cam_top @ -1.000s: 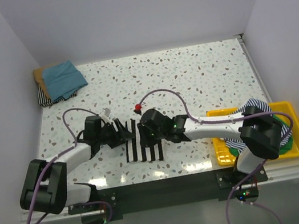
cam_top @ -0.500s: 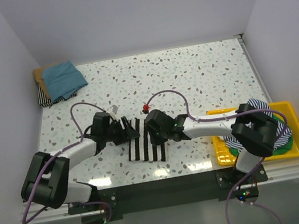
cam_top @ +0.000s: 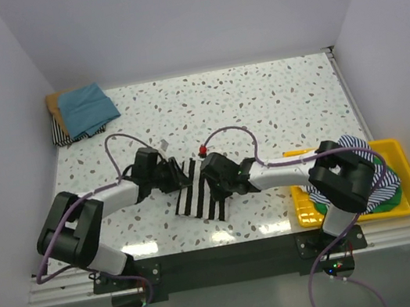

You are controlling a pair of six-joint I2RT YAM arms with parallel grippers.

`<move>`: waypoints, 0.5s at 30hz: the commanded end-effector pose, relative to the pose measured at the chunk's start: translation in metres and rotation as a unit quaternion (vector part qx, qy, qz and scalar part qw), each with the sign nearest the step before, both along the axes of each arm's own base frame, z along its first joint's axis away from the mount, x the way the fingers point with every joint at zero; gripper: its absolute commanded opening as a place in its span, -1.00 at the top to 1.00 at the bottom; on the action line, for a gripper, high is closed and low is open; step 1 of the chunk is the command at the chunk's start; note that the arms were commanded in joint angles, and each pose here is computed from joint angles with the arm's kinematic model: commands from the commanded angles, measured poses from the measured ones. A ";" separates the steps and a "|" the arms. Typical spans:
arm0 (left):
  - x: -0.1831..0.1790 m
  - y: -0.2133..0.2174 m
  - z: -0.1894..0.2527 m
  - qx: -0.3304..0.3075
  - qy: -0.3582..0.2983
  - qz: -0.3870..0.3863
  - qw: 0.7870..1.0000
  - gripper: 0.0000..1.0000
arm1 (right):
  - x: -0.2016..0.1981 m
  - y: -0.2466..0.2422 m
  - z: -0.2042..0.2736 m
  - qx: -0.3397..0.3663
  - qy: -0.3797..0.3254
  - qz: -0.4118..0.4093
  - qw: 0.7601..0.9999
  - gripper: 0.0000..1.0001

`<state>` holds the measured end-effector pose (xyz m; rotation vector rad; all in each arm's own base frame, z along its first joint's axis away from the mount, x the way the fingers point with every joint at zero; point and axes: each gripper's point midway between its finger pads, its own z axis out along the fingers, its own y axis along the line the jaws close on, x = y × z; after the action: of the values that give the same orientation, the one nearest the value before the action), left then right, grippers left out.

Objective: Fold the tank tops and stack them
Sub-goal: Fold the tank top, then neatly place the folded tank top to the corner

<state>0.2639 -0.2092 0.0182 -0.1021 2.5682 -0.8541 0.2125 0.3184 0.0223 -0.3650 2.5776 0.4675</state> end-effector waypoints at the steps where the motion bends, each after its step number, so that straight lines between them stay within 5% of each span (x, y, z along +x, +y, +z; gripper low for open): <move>1: -0.052 0.050 -0.061 0.140 0.107 0.009 0.984 0.30 | 0.007 -0.009 0.004 -0.021 -0.008 -0.010 1.000 0.71; 4: -0.040 0.056 -0.057 0.169 0.100 0.017 0.980 0.70 | 0.016 -0.003 0.034 -0.004 -0.030 -0.010 1.000 0.57; 5: -0.035 0.058 -0.057 0.181 0.099 0.018 0.978 1.00 | 0.021 0.002 0.047 0.007 -0.040 -0.009 0.999 0.42; 8: -0.012 0.066 -0.051 0.225 0.088 0.035 0.970 1.00 | 0.033 0.007 0.088 0.021 -0.076 -0.010 0.997 0.10; 15: 0.065 0.081 -0.014 0.307 0.011 0.081 0.948 1.00 | 0.040 -0.003 0.151 0.034 -0.124 -0.012 0.992 0.05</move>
<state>0.3219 -0.1843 0.0177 -0.1509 2.6337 -0.3985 0.2464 0.3286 0.1339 -0.3512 2.3922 0.5008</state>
